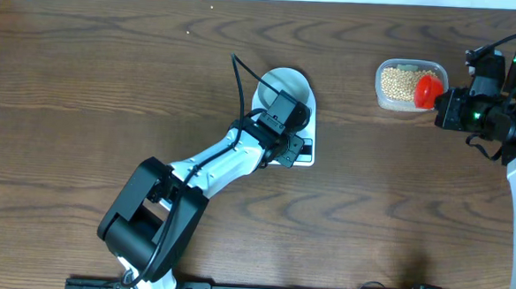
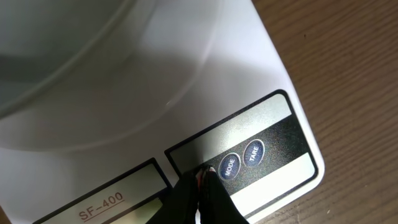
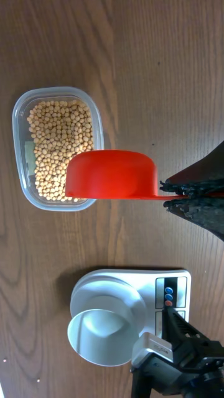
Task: Scoop item into bowl and weigh 50g on scale
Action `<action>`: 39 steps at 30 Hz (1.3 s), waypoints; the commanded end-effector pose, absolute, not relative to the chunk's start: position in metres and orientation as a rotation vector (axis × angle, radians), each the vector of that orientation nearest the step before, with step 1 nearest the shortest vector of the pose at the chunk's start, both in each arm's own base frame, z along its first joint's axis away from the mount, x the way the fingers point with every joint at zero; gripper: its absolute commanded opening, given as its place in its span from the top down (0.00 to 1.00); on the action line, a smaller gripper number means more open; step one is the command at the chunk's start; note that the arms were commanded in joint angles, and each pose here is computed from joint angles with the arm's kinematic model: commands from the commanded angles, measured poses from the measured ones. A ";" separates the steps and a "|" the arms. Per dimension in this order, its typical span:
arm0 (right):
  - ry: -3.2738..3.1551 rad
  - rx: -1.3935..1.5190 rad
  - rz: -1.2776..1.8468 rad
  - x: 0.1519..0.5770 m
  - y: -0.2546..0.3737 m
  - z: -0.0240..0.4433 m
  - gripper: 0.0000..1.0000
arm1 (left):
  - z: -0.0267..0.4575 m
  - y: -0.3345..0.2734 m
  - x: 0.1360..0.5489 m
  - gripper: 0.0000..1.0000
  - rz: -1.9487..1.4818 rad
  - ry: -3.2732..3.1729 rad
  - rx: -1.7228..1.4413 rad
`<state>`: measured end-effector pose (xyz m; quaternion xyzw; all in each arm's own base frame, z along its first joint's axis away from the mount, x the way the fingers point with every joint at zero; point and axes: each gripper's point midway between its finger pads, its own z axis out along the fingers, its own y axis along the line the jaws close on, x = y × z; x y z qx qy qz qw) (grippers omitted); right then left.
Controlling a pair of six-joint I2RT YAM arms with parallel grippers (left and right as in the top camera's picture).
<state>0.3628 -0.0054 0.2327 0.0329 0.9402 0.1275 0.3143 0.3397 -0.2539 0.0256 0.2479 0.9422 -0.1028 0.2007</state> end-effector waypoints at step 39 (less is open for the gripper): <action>2.464 0.052 0.320 0.366 -0.004 0.239 0.99 | -0.031 -0.219 0.328 0.93 -0.046 2.789 0.677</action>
